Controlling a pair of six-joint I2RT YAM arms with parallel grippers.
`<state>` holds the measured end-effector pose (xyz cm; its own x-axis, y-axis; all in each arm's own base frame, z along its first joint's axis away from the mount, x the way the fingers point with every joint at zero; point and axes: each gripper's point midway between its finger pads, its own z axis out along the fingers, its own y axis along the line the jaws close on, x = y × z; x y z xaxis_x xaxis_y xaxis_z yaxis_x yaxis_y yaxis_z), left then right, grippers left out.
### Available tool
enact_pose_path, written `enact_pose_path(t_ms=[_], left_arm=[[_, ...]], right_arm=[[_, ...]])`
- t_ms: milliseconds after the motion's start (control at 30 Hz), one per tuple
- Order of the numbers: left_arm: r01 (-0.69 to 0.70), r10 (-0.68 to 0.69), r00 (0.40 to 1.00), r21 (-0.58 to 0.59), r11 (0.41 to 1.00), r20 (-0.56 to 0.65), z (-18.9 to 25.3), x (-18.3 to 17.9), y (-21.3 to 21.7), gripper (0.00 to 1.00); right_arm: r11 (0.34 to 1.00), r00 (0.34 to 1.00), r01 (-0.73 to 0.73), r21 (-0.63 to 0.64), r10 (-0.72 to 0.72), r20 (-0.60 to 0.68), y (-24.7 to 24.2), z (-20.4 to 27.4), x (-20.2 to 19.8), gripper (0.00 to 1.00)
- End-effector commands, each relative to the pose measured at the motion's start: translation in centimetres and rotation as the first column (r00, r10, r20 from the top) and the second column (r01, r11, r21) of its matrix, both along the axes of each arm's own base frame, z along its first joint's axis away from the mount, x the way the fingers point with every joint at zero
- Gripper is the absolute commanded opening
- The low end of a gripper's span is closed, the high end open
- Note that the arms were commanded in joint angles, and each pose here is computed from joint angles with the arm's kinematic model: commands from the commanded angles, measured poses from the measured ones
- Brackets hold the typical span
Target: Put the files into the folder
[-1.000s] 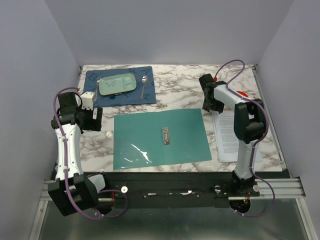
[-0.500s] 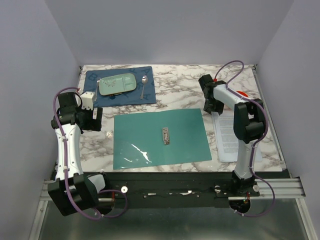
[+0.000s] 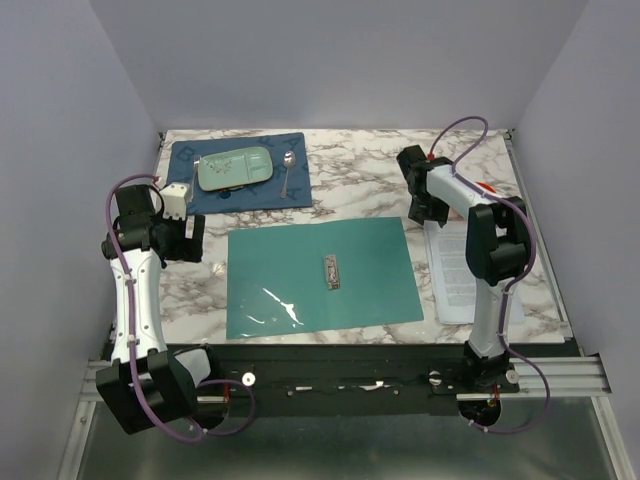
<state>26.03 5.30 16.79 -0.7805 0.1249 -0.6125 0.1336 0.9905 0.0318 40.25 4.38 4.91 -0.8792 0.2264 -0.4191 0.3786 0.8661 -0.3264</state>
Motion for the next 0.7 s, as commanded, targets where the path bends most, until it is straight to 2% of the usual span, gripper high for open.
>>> enact_pose_path(t_ms=[0, 333, 667], left_arm=[[0.054, -0.054, 0.998, 0.012, 0.998, 0.021, 0.4, -0.4, -0.3, 0.99], [0.062, -0.062, 0.997, 0.004, 0.998, 0.041, 1.0, -0.1, -0.5, 0.99], [0.076, -0.076, 0.995, 0.008, 0.997, 0.059, 1.0, -0.7, -0.9, 0.99]], right_arm=[[0.999, 1.0, -0.01, -0.049, 0.009, -0.016, -0.4, 0.6, 0.4, 0.62], [0.991, 0.997, -0.047, -0.128, 0.039, -0.065, 0.0, 1.1, -0.1, 0.62], [0.988, 0.993, -0.06, -0.145, 0.043, -0.113, 0.4, 0.2, -0.9, 0.63]])
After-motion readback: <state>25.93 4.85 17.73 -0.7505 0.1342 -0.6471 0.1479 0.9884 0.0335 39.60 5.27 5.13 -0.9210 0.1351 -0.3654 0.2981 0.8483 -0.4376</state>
